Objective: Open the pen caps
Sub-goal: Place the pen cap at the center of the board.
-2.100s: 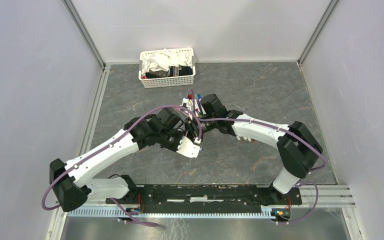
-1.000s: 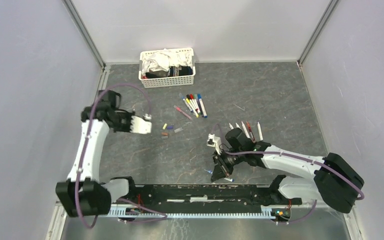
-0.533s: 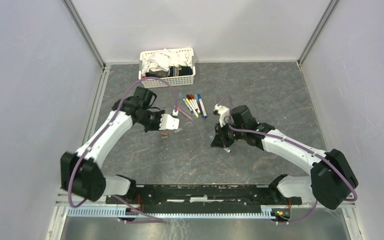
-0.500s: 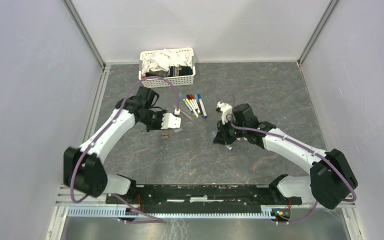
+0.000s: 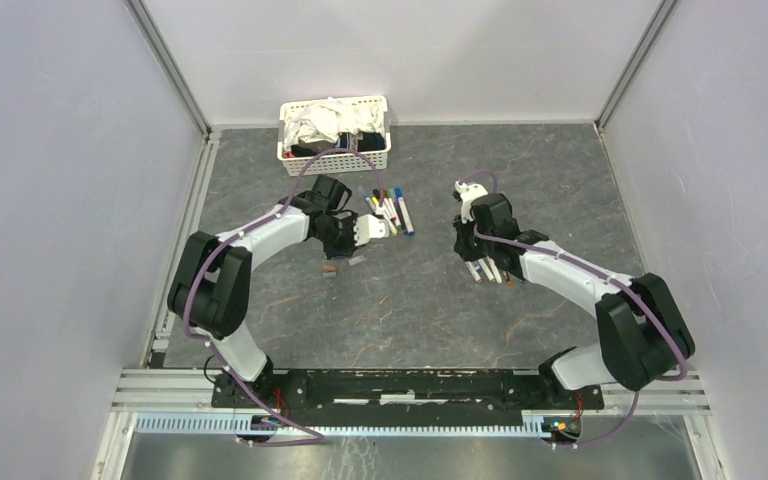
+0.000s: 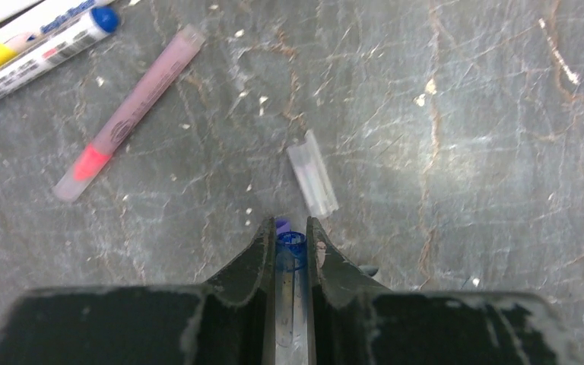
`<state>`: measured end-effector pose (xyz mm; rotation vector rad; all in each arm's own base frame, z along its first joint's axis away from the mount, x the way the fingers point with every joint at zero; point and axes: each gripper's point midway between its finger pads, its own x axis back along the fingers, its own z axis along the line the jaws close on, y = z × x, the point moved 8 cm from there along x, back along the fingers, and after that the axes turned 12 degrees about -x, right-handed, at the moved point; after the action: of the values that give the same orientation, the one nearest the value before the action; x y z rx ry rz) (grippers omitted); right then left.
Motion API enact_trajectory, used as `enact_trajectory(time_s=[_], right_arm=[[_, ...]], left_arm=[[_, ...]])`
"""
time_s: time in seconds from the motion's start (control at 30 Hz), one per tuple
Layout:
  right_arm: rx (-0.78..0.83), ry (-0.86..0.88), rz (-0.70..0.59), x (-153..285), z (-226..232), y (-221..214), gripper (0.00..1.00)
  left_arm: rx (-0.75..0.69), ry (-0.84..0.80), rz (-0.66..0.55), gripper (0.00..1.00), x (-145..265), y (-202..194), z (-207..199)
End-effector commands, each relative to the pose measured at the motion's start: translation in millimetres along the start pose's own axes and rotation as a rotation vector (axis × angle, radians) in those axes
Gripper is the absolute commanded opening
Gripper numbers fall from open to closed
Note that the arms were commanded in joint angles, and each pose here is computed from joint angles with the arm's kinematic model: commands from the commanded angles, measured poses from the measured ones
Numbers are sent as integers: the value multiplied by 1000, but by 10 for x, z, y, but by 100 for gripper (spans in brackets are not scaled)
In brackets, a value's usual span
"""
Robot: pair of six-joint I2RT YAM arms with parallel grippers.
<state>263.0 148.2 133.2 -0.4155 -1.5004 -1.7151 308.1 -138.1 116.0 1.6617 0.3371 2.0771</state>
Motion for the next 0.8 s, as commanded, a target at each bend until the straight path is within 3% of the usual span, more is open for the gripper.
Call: enact_trajectory(time_s=[0.0,0.2,0.4,0.47,0.5,0.77], right_arm=[[23,-49,-110,-150,-54,197,0],[45,-53,-108,-348,-151,179,0],[54,-44,-103,-473,-238,100,0],[60,-50,-107,-497,-263,86,0],[61,-53,-111,-507,-276,88,0],[66,-52,-125,-576,-312,83,0]], left_arm=[[29,29,-4,15,-174,61,-46],[31,26,43,27,-300,-2,-120],[87,77,14,61,-166,107,-57],[108,103,-15,80,-30,202,-29],[117,115,-34,96,47,262,-2],[195,273,-122,100,899,733,214]])
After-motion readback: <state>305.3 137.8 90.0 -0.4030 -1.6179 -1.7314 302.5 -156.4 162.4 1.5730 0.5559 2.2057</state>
